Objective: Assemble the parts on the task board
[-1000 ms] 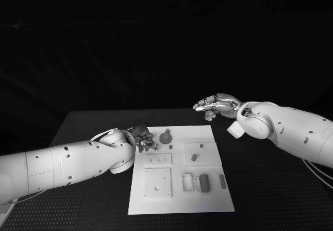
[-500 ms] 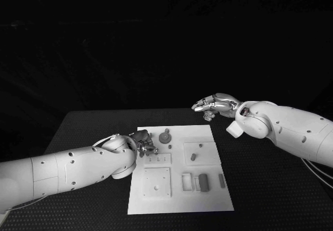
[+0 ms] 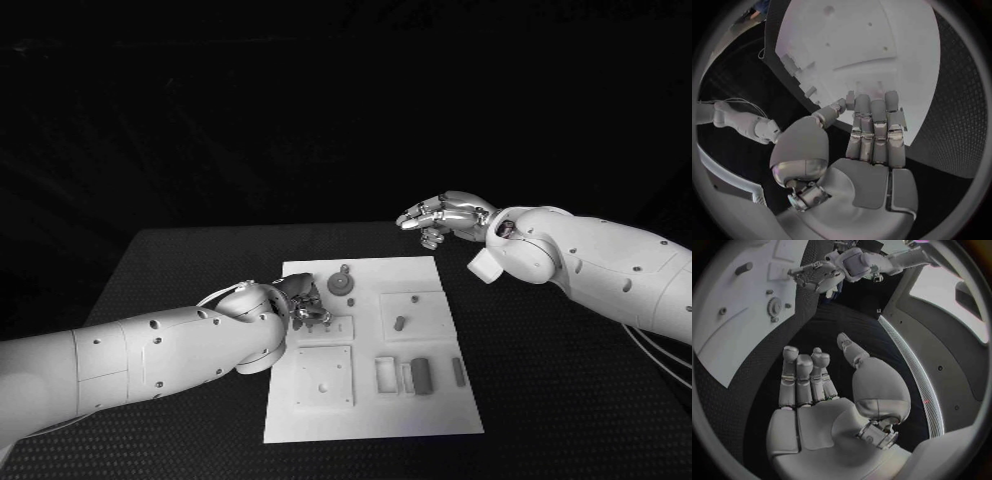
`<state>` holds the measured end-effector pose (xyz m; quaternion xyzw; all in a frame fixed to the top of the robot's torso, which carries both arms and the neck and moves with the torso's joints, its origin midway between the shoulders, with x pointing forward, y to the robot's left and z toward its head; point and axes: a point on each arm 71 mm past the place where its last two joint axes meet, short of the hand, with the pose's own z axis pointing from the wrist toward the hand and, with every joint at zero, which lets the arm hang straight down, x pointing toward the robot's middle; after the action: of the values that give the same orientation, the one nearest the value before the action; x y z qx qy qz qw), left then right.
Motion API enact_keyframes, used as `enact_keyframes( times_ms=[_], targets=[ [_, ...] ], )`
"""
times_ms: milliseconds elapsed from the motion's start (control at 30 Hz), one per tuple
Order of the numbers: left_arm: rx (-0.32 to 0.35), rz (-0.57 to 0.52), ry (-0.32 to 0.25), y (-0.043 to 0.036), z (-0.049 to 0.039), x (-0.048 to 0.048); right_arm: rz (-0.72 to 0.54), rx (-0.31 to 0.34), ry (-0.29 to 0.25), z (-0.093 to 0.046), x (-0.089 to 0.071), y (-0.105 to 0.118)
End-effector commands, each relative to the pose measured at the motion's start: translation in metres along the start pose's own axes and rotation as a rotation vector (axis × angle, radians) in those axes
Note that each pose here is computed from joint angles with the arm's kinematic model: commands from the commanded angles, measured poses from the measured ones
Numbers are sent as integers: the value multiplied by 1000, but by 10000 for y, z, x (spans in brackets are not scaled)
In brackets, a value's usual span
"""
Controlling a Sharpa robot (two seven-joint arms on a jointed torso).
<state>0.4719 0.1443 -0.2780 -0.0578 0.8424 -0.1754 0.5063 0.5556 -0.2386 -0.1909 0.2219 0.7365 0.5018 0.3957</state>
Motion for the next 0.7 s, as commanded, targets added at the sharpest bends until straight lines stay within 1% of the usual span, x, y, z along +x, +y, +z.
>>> enact_keyframes(
  times_ms=[33, 133, 367, 700],
  targets=[
    [29, 78, 28, -43, -6, 51, -3, 3, 26, 1, 23, -5],
    [27, 90, 34, -46, 0, 75, -2, 4, 28, 3, 27, -4],
    [23, 112, 14, -32, 14, 69, -7, 4, 31, 6, 34, -2],
    [28, 108, 5, -28, 27, 90, -10, 4, 32, 11, 41, 0]
  ],
)
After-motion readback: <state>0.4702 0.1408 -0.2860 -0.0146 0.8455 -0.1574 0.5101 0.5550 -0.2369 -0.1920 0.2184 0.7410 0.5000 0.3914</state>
